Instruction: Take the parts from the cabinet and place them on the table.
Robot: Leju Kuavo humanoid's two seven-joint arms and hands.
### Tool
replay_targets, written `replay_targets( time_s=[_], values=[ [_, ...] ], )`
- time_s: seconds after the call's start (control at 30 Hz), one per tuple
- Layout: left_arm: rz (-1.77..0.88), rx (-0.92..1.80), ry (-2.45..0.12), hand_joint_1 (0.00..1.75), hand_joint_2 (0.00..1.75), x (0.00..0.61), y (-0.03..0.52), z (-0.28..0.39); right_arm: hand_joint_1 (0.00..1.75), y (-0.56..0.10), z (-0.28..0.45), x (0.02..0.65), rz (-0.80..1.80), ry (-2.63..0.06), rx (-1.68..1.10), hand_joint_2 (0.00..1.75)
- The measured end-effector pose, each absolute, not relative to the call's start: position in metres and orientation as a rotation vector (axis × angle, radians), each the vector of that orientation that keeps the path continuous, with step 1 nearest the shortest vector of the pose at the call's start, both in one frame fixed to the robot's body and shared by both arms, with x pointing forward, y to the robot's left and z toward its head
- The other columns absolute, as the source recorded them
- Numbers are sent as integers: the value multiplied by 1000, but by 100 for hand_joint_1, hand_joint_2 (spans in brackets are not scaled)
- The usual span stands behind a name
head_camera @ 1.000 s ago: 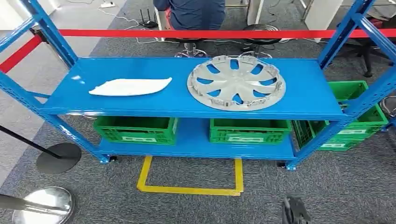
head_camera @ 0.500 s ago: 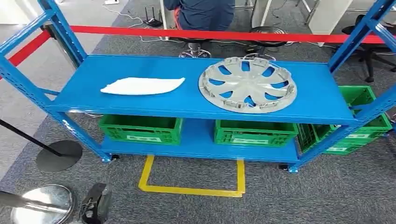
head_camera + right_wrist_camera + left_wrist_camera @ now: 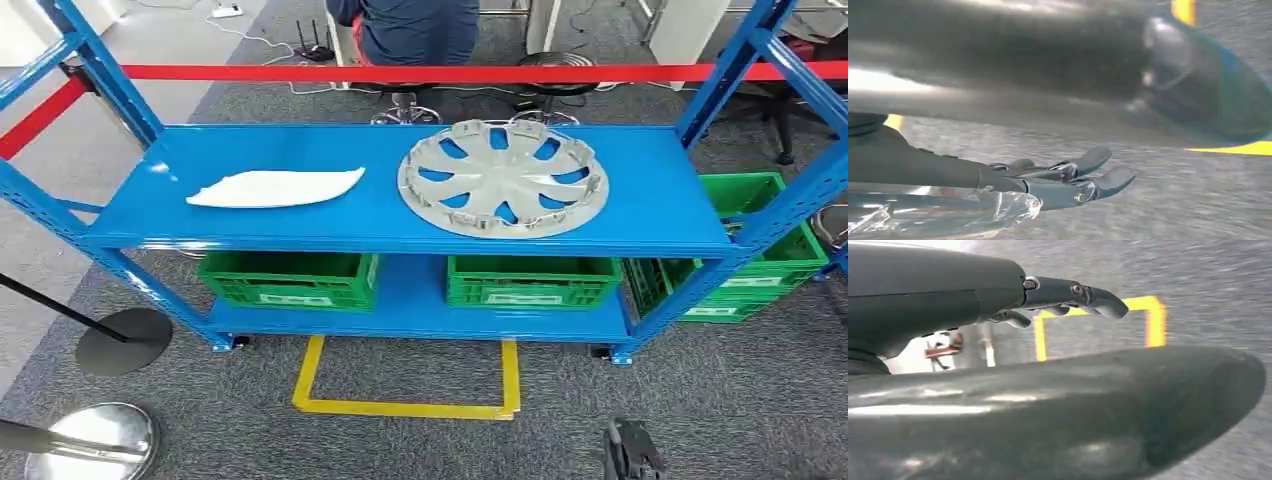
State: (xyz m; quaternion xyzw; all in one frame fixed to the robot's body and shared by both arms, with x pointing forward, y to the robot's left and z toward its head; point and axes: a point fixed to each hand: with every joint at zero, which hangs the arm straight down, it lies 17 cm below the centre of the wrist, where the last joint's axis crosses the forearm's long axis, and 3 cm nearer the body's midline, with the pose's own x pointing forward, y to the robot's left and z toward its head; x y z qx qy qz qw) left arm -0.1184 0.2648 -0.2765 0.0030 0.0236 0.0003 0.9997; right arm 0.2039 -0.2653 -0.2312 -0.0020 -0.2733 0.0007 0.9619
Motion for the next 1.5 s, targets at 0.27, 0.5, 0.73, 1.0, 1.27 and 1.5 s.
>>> replay_targets(
  time_s=[0.27, 0.5, 0.73, 1.0, 1.27, 1.5],
  values=[
    [3, -1, -397, 0, 0, 127, 261, -259, 0, -265, -281, -39, 3, -102, -2, 0],
    [4, 1, -546, 0, 0, 199, 262, -233, 0, -267, -276, -121, 3, 52, -5, 0],
    [3, -2, -158, 0, 0, -11, 259, -279, 0, -264, -265, 105, 2, -354, -1, 175],
    [1, 4, 62, 0, 0, -128, 263, -275, 0, -265, -228, 211, 1, -567, -4, 175],
    [3, -1, -398, 0, 0, 127, 260, -259, 0, -265, -281, -39, 2, -102, -2, 0],
    [4, 1, -566, 0, 0, 210, 262, -229, 0, -268, -274, -134, 3, 75, -7, 0]
  ],
)
